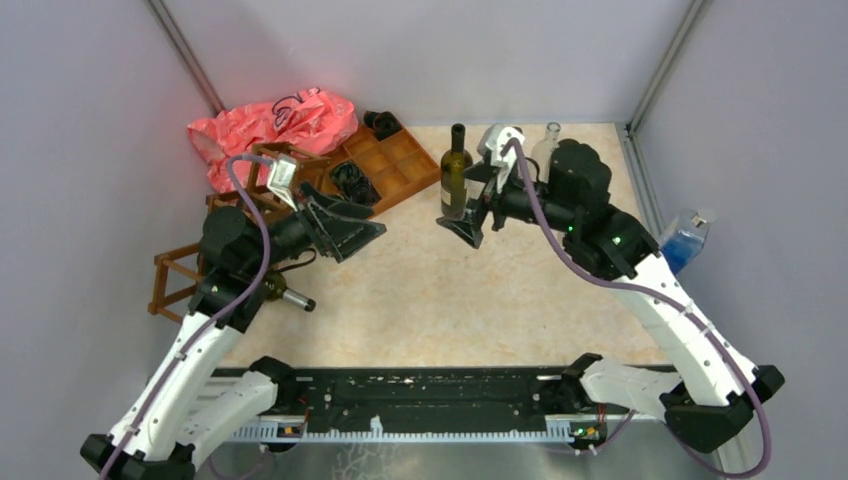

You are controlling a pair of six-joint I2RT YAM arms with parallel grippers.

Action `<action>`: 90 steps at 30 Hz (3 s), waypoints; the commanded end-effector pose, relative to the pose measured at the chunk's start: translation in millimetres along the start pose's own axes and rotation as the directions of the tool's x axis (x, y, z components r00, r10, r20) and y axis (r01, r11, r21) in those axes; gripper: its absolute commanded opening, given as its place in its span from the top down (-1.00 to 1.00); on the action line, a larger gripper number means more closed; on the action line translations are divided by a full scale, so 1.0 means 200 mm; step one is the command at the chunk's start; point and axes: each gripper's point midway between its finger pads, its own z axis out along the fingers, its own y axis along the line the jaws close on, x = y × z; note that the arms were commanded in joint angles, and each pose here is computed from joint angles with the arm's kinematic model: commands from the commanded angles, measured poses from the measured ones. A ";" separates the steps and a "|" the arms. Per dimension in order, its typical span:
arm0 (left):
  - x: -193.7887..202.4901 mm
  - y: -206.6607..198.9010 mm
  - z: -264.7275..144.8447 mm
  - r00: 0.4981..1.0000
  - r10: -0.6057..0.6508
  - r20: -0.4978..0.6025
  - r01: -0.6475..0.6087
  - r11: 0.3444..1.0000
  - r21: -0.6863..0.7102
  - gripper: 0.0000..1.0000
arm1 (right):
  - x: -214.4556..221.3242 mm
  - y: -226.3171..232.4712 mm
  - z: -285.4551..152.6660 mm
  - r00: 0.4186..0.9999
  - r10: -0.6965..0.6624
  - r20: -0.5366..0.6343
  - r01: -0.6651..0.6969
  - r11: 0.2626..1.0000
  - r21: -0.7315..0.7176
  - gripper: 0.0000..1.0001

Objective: Put the wine bottle on the wine rack
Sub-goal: Pick up the wine bottle from the center of the board.

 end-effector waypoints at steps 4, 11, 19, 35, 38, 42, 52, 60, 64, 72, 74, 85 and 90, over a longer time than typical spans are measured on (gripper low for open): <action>0.19 -0.17 0.08 1.000 -0.008 -0.006 0.009 0.990 0.144 -0.97 | -0.06 -0.06 -0.20 0.995 0.001 0.099 -0.014 0.992 0.128 -0.97; 0.51 -0.30 0.16 0.997 0.046 -0.057 -0.033 0.978 0.205 -0.97 | -0.03 -0.03 -0.34 0.969 0.126 0.210 -0.156 0.979 0.130 -0.97; 0.69 -0.58 0.24 0.981 0.178 0.080 -0.195 0.884 0.426 -0.98 | -0.11 0.02 -0.44 0.929 0.245 0.278 -0.280 0.956 0.093 -0.97; 0.84 -0.66 0.88 0.981 0.082 0.175 -0.155 0.874 0.461 -0.97 | -0.41 0.05 -0.46 0.820 0.332 0.466 -0.357 0.933 -0.038 -0.97; 0.86 -0.69 0.89 0.969 0.047 0.242 -0.172 0.832 0.527 -0.97 | -0.47 0.00 -0.47 0.826 0.312 0.469 -0.355 0.935 0.004 -0.97; 0.83 -0.72 0.94 0.958 0.020 0.286 -0.182 0.813 0.553 -0.97 | -0.57 -0.03 -0.52 0.816 0.268 0.512 -0.339 0.939 0.049 -0.97; 0.65 -0.69 1.14 0.943 -0.213 0.257 0.000 0.769 0.640 -0.97 | -0.72 -0.15 -0.60 0.746 0.235 0.623 -0.393 0.911 0.126 -0.97; 0.53 -0.74 1.27 0.929 -0.300 0.216 0.012 0.609 0.793 -0.97 | -0.81 -0.24 -0.82 0.668 0.079 0.740 -0.425 0.857 0.292 -0.97; 0.54 -0.81 1.37 0.945 -0.291 0.149 0.050 0.579 0.814 -0.97 | -0.84 -0.23 -0.96 0.638 0.008 0.770 -0.435 0.829 0.352 -0.97; 0.58 -0.90 1.46 0.967 -0.230 0.112 0.044 0.580 0.813 -0.97 | -0.81 -0.18 -1.13 0.579 -0.065 0.813 -0.458 0.799 0.390 -0.97; 0.62 -0.94 1.48 0.972 -0.216 0.090 0.051 0.568 0.821 -0.97 | -0.79 -0.15 -1.19 0.566 -0.085 0.820 -0.463 0.790 0.402 -0.97; 0.85 -1.07 1.46 0.995 -0.099 -0.012 0.068 0.590 0.805 -0.97 | -0.56 0.02 -1.42 0.444 -0.099 0.891 -0.535 0.769 0.351 -0.97; 0.90 -1.06 1.44 0.996 -0.091 -0.016 0.067 0.597 0.799 -0.97 | -0.51 0.03 -1.42 0.440 -0.084 0.894 -0.538 0.772 0.337 -0.97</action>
